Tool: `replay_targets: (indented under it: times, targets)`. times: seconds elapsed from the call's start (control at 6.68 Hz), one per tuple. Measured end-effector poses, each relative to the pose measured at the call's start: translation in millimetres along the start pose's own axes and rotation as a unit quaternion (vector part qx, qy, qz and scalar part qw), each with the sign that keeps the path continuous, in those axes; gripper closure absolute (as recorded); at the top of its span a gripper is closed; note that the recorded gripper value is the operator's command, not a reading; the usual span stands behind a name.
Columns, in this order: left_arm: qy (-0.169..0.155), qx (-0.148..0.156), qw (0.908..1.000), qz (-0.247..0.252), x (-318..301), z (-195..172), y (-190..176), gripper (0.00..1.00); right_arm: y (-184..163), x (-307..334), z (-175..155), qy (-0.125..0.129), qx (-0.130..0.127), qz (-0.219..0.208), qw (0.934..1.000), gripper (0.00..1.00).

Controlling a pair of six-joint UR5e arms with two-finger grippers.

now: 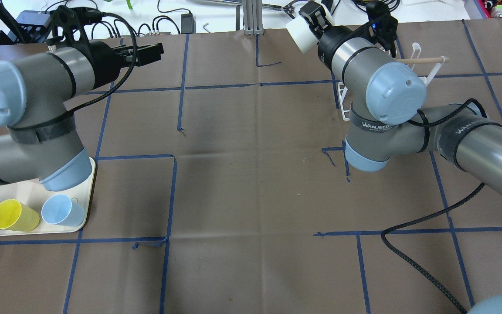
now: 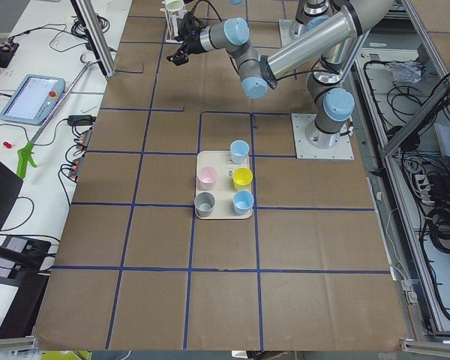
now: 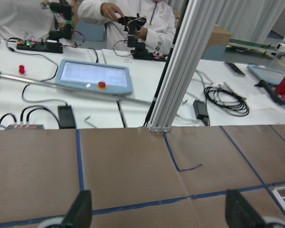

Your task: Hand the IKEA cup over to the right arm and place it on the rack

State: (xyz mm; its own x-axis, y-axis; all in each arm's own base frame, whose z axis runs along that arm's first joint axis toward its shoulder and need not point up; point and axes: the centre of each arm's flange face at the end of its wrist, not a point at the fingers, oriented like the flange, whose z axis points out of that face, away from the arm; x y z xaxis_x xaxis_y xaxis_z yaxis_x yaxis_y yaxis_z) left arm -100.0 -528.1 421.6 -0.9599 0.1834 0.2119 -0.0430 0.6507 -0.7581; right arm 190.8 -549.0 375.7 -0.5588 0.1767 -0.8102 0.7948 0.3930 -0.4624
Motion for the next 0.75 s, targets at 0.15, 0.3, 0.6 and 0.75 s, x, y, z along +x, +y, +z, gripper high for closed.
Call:
replay_targets:
  times: [0.15, 0.3, 0.6, 0.75]
  targets:
    - [-0.037, -0.069, 0.9967, -0.019, 13.7, -6.9, -28.6, 0.00, -16.9, 11.6, 6.0, 0.010, 0.012, -0.067, 0.9976, 0.75]
    - [-0.065, -0.154, 0.9847, -0.048, 24.5, -17.1, -50.6, 0.00, -30.8, 23.6, 11.6, 0.022, 0.020, -0.132, 0.9909, 0.75]
    - [-0.111, -0.323, 0.9359, -0.085, 30.4, -39.2, -49.8, 0.00, -65.8, 47.6, 28.6, 0.044, 0.037, -0.254, 0.9655, 0.75]
    - [-0.122, -0.377, 0.9135, -0.092, 31.5, -49.4, -38.2, 0.00, -81.5, 59.0, 40.0, 0.051, 0.048, -0.310, 0.9482, 0.75]
